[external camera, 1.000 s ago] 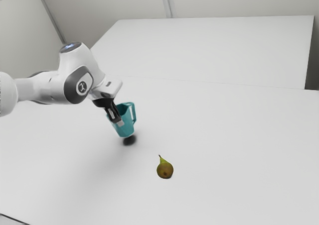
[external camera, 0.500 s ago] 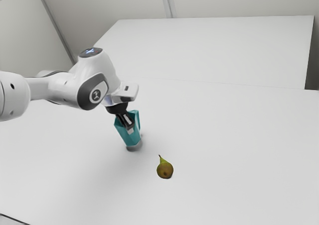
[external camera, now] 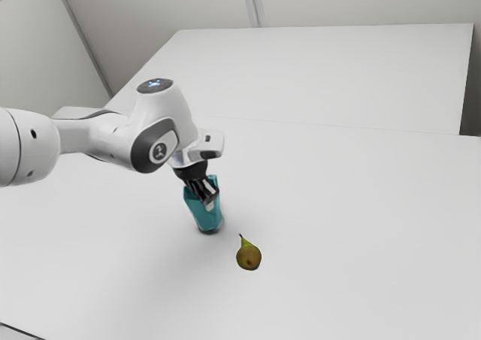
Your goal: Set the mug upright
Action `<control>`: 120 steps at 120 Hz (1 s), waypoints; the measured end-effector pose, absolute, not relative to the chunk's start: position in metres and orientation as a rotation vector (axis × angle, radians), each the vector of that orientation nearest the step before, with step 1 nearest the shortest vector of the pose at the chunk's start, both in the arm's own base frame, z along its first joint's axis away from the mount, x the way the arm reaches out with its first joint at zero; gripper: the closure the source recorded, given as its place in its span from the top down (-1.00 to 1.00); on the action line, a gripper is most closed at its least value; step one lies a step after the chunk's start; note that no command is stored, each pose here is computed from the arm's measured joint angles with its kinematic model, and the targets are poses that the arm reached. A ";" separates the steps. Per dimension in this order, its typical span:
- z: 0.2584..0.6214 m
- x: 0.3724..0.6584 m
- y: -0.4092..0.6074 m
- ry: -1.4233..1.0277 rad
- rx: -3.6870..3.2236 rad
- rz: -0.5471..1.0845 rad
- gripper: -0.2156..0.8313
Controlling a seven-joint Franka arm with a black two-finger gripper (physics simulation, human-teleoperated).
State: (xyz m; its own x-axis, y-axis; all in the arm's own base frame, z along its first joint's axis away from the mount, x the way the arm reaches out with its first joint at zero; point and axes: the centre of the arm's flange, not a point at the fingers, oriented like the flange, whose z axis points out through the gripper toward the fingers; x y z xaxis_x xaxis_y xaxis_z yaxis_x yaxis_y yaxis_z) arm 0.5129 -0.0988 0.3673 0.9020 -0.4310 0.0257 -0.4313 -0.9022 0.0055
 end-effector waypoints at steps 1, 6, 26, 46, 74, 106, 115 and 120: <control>0.367 0.513 -0.099 -0.690 3.053 0.037 -0.91; 0.367 0.512 -0.102 -0.683 3.055 0.036 -0.91; 0.365 0.510 -0.111 -0.660 3.056 0.027 -0.81; 0.364 0.506 -0.121 -0.644 3.051 0.016 -0.42; 0.386 0.504 -0.119 -0.589 3.048 0.064 0.21; 0.470 0.579 -0.051 -0.358 3.105 0.209 0.44; 0.498 0.595 -0.055 -0.375 3.108 0.229 0.47; 0.512 0.598 -0.067 -0.415 3.103 0.237 0.49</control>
